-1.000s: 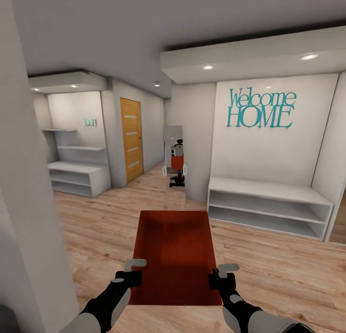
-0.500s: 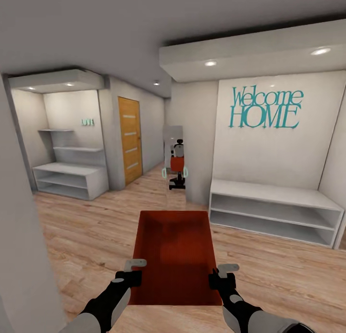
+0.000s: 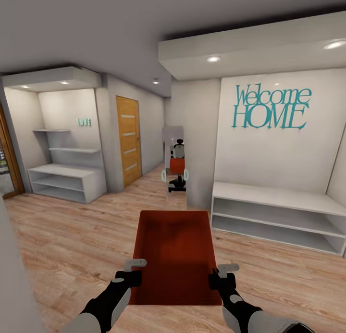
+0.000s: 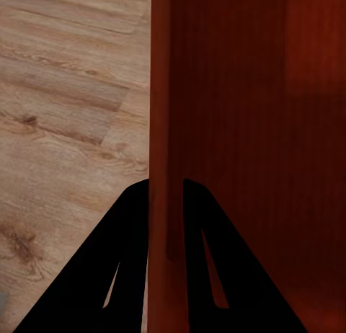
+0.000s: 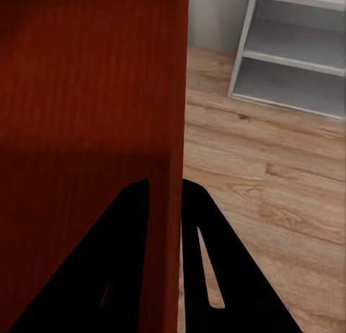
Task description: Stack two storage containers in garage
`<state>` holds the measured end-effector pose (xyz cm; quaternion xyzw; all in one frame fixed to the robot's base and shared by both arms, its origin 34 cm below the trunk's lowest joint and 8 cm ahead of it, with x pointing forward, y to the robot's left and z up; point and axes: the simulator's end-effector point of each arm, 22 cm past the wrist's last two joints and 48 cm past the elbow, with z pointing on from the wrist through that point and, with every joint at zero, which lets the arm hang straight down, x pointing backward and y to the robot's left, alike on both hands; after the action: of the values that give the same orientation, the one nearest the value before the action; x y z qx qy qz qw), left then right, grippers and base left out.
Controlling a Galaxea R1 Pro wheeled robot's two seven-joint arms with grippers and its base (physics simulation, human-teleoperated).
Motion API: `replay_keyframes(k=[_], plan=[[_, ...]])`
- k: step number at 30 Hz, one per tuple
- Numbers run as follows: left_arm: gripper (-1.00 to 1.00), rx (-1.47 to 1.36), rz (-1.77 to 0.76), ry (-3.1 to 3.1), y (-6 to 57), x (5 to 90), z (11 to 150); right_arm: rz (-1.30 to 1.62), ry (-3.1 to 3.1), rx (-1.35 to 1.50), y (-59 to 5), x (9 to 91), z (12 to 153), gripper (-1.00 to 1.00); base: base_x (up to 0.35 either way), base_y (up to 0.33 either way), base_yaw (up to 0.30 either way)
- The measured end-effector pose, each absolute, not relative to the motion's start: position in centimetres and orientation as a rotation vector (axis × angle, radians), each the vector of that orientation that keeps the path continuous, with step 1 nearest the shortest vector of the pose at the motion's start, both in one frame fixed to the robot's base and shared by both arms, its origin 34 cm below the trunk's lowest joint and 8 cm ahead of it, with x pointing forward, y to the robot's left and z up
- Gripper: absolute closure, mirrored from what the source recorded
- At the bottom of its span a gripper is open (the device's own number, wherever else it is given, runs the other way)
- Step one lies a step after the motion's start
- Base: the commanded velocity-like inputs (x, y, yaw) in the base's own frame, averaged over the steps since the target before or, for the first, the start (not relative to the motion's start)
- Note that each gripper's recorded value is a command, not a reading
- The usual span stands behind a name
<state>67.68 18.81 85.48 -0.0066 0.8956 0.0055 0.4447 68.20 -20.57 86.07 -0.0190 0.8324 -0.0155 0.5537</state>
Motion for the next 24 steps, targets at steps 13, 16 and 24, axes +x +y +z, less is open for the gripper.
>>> replay_keyframes(k=[13,16,24], plan=[[1.00,-0.016,0.014,2.220,18.80,67.68,85.48,-0.037,1.967,-0.045,-20.58,68.21,86.07,1.00,0.322,0.000,0.011],[1.00,-0.016,0.014,2.220,18.79,67.68,85.49,-0.037,1.967,-0.045,-20.59,68.20,86.06,1.00,0.322,0.000,0.154],[1.00,-0.016,0.014,2.220,18.79,67.68,85.49,-0.037,1.967,-0.044,-20.59,68.20,86.06,1.00,0.322,0.000,0.198]])
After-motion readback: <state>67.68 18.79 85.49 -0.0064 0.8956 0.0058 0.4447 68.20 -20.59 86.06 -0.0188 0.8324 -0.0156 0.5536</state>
